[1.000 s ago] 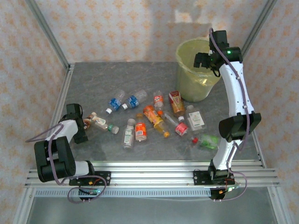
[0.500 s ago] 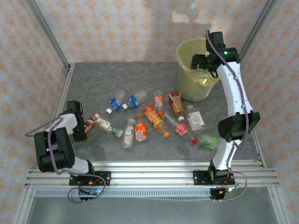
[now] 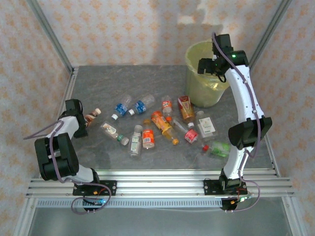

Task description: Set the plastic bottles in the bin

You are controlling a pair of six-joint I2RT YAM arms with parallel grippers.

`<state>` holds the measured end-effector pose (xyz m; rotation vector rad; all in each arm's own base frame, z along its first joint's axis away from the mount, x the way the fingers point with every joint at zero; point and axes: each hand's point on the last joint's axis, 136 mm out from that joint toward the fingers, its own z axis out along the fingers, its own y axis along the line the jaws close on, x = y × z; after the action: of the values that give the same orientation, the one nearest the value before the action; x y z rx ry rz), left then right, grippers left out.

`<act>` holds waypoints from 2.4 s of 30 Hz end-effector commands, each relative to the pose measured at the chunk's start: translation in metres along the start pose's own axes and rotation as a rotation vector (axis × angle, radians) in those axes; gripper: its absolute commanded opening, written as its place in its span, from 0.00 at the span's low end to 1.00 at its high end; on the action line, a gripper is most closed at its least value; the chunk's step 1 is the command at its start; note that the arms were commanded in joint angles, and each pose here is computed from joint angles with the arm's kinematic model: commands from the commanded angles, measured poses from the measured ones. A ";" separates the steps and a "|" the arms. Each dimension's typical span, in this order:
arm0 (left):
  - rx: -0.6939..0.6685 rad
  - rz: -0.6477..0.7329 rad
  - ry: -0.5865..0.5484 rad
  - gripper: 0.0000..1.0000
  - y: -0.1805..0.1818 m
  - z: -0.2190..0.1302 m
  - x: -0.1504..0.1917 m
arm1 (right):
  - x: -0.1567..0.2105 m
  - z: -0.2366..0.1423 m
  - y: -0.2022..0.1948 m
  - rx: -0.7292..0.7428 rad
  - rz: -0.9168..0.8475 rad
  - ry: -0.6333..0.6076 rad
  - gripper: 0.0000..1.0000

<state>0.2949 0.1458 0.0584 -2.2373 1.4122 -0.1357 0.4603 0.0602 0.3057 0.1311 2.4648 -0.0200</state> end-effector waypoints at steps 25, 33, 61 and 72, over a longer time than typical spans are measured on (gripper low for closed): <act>0.603 0.456 0.358 0.48 -0.117 -0.184 0.101 | 0.014 -0.134 0.097 -0.665 0.087 -0.262 0.99; 0.805 0.775 0.540 0.48 -0.145 -0.261 0.193 | 0.052 -0.147 0.162 -0.903 -0.022 -0.162 0.99; 1.079 1.422 0.817 0.53 -0.115 -0.364 0.327 | 0.102 -0.117 0.255 -1.031 -0.312 0.042 0.56; 1.124 1.344 0.745 1.00 -0.131 -0.382 0.312 | 0.101 -0.111 0.241 -0.937 -0.293 0.016 0.11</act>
<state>0.4269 -0.2173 0.3627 -0.1241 2.1789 -1.0083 0.3327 0.3232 0.3250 -0.6635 2.2577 1.0509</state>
